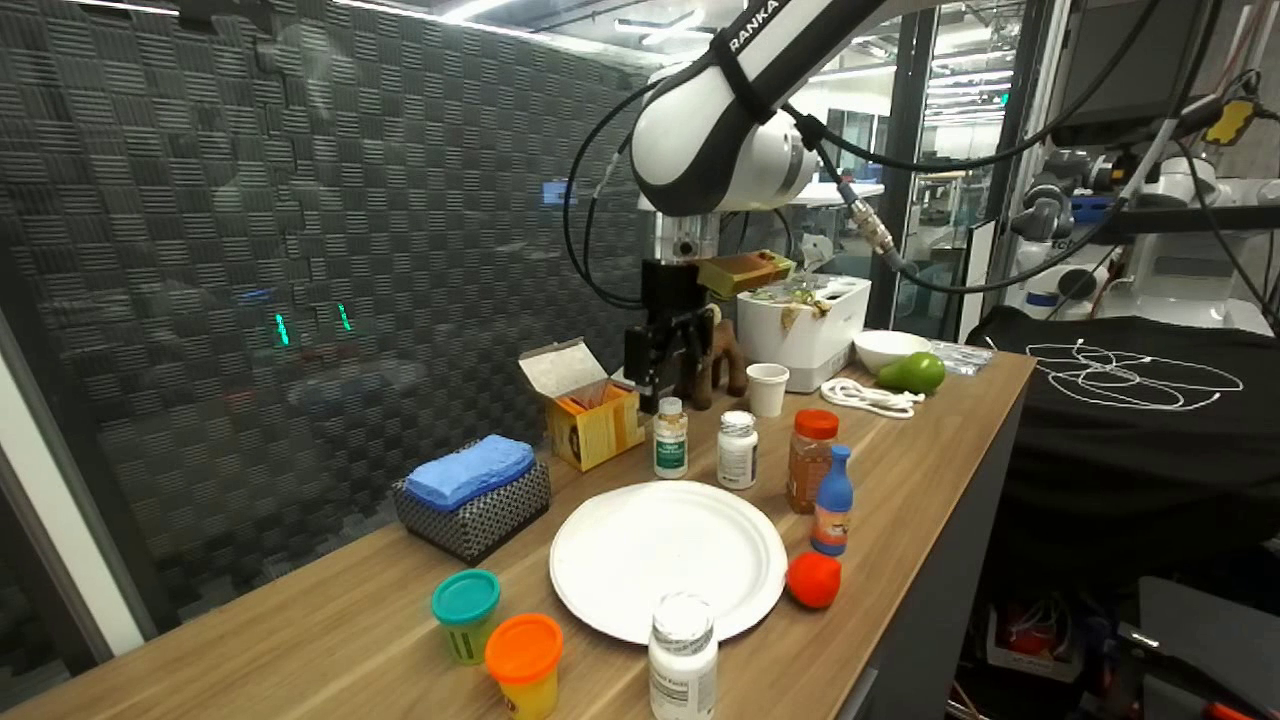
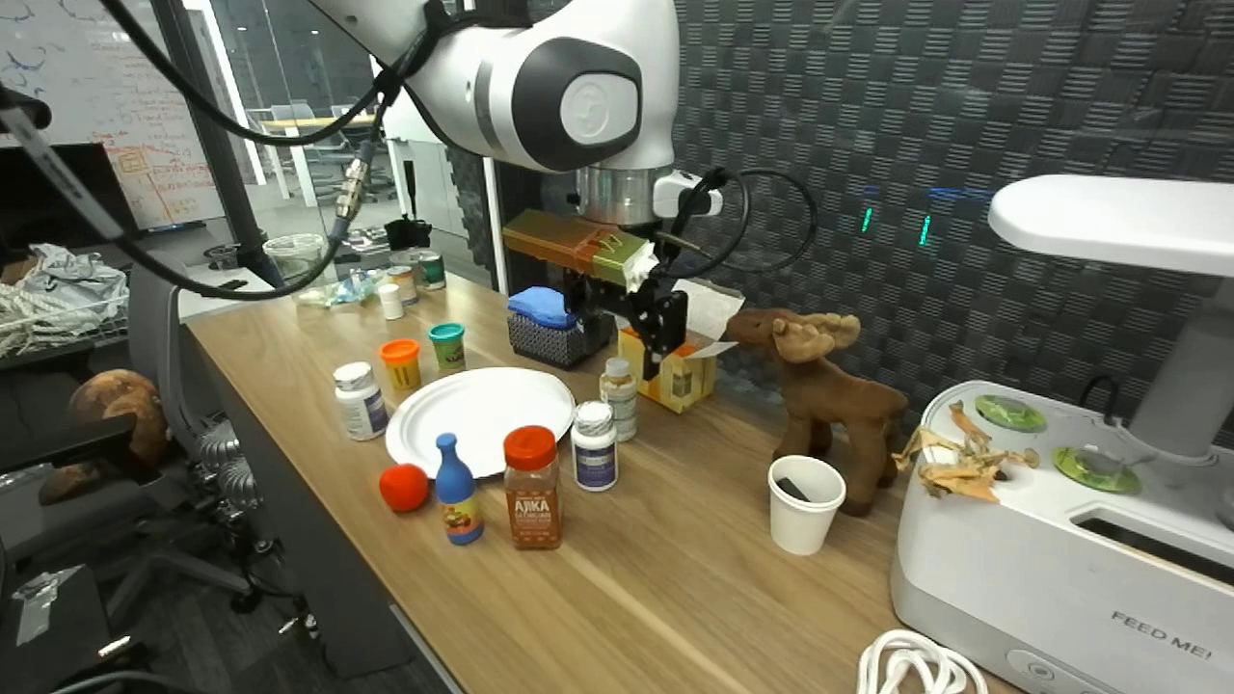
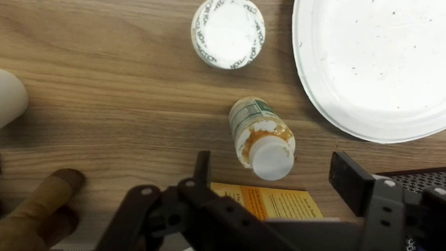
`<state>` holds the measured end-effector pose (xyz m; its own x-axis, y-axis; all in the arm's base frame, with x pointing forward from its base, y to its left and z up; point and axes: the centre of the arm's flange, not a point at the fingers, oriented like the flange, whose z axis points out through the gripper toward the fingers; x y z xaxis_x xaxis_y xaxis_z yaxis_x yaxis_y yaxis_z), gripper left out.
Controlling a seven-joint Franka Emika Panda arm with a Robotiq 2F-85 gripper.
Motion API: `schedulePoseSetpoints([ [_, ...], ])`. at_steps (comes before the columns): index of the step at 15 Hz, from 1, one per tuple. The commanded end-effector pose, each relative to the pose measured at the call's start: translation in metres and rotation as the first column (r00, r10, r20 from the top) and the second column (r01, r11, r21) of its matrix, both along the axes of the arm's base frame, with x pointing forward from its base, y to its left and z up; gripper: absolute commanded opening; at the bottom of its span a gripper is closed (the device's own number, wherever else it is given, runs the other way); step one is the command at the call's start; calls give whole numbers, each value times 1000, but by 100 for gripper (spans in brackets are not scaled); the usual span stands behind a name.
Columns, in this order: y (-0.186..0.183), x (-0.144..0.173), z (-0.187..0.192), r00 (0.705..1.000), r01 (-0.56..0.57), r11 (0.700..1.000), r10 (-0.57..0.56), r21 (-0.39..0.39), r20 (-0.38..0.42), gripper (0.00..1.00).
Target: Put the bottles and the orange plushie surrounding the white plate on the white plate
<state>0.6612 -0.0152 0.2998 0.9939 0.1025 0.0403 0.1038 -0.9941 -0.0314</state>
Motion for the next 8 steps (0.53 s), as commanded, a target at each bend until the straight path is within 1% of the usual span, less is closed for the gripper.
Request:
schedulePoseSetpoints([
  [1,4,11,5,1000,-6,1000,6,22,11,58],
  [5,1,9,11,1000,3,1000,-3,-16,19,26],
  [8,-3,8,14,1000,12,999,-11,-51,23,7],
])
